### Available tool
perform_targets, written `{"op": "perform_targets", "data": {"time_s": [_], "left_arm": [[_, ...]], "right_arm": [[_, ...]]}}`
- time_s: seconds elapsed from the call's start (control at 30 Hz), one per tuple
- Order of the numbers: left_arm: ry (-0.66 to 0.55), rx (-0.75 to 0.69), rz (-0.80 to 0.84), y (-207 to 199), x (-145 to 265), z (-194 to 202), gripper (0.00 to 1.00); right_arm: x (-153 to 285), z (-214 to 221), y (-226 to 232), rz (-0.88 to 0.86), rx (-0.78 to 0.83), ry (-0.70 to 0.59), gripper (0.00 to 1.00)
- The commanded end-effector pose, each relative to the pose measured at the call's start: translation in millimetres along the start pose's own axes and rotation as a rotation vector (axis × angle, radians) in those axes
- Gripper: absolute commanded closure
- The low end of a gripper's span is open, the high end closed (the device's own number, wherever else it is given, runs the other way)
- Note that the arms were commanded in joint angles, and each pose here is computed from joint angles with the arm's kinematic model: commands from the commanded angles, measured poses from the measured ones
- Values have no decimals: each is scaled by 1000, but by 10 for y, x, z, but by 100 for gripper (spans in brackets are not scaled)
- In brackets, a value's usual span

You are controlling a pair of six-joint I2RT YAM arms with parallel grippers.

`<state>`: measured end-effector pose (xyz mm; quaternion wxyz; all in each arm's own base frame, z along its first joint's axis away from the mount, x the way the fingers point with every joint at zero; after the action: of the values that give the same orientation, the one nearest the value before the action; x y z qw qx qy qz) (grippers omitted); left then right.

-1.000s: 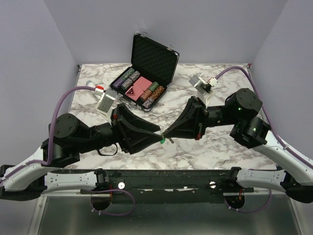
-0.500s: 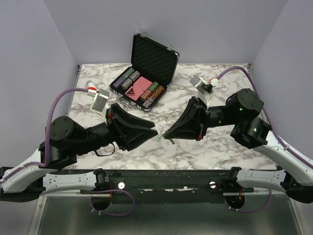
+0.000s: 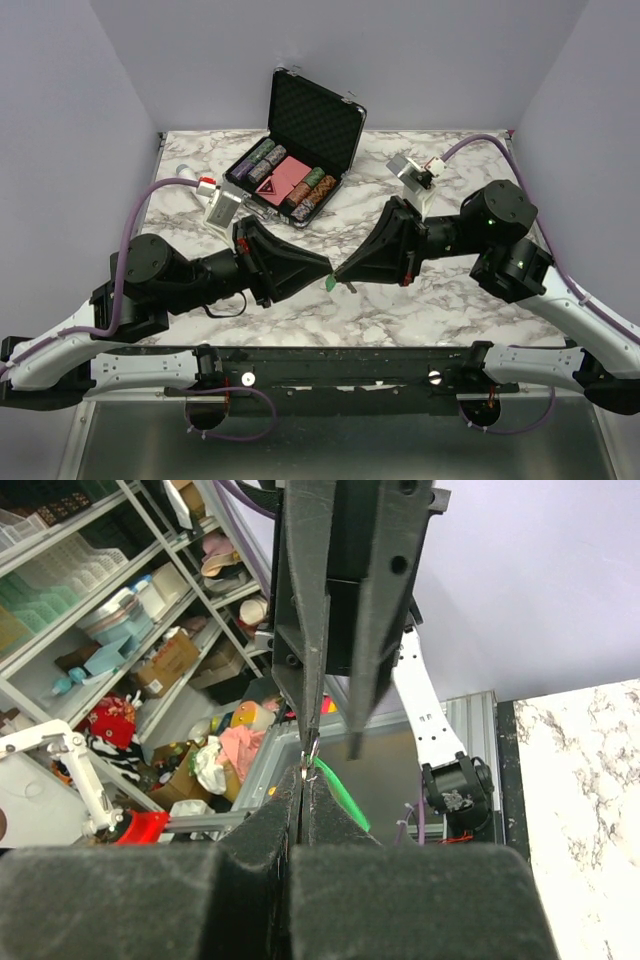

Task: Remove the keys from the keyring

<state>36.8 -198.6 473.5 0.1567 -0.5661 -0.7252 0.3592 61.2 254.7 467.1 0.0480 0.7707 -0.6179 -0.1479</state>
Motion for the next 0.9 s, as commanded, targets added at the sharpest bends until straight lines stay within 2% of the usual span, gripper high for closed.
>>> {"op": "perform_targets", "data": {"time_s": [0.0,0.1,0.23,0.37,0.87], "left_arm": [[31,-15,24,-56,0,5,85],[48,-28,17,-61,-1,3,90],[129,-45,32,-85,10,67,92],[183,-55,50,-119,44,97,100],[395,-146,59,-120,335,215,100]], "right_arm": [[0,-113,66,-22,37,-30,99],[-1,-132,72,-22,40,-30,99],[-10,-105,55,-22,29,-16,99],[-16,-62,29,-18,18,1,99],[-8,160,-20,-32,-61,81,99]]}}
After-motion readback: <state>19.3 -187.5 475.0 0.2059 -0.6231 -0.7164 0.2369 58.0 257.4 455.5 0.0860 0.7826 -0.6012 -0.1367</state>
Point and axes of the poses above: each gripper's point midway between its finger pads, its own x axis back along the fingers, its own y axis along the line the jaws close on, z = x × y, the point moved 7 cm from there along x, back along the fingers, and after that the axes turned 10 degrees about x, right-handed, at the moved point
